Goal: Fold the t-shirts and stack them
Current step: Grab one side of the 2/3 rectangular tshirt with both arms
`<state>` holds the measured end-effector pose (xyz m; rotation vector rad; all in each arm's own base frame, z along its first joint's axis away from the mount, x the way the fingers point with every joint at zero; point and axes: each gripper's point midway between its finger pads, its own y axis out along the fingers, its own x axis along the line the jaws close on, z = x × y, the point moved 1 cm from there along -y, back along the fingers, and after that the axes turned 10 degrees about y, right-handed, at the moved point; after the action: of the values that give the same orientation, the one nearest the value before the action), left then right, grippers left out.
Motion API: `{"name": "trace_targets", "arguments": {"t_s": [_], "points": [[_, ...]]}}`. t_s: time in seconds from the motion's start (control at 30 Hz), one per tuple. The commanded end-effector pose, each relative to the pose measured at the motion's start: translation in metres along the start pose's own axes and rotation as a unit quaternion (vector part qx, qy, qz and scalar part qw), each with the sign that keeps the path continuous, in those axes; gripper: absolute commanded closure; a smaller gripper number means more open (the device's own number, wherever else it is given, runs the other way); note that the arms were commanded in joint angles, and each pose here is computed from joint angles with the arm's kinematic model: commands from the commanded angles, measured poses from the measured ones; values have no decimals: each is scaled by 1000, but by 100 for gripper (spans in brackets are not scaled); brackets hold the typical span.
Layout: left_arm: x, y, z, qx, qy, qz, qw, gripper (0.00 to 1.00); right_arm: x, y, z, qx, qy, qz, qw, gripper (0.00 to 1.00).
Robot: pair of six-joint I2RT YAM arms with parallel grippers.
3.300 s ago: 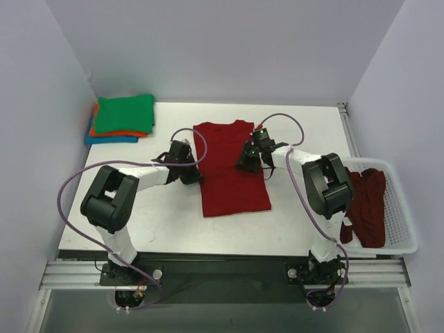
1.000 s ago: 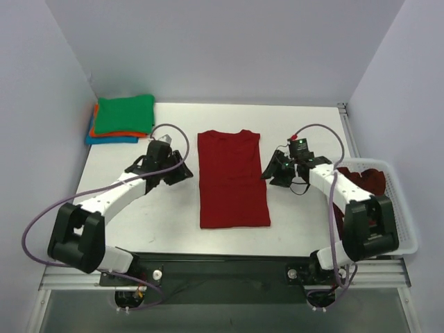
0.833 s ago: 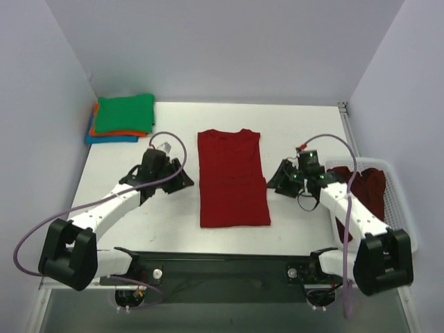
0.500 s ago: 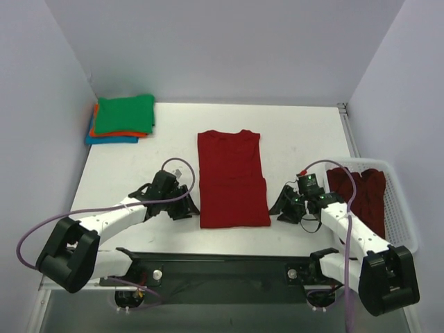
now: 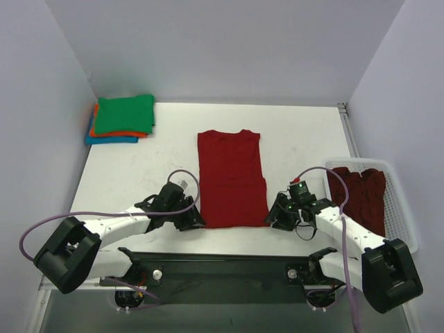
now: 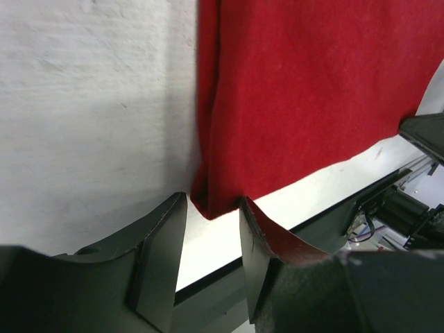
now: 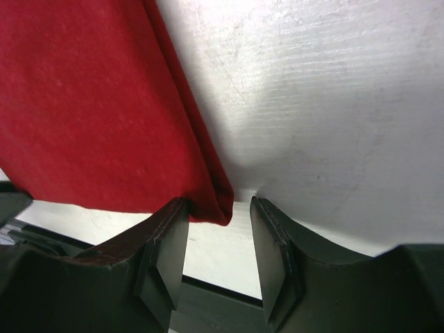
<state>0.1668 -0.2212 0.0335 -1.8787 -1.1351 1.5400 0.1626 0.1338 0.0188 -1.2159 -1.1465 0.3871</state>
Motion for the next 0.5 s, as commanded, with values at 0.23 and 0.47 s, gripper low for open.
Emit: {"name": "trace_targets", "arguments": {"t_s": [0.23,0.47], "points": [[-4,2,7,-23,-6,-1,1000,60,-11,9,2,-18,25,6,1000,64],[1,3,8,-30,-14,-9,999,60,-12,10,4,-18,33,1,999,66]]}}
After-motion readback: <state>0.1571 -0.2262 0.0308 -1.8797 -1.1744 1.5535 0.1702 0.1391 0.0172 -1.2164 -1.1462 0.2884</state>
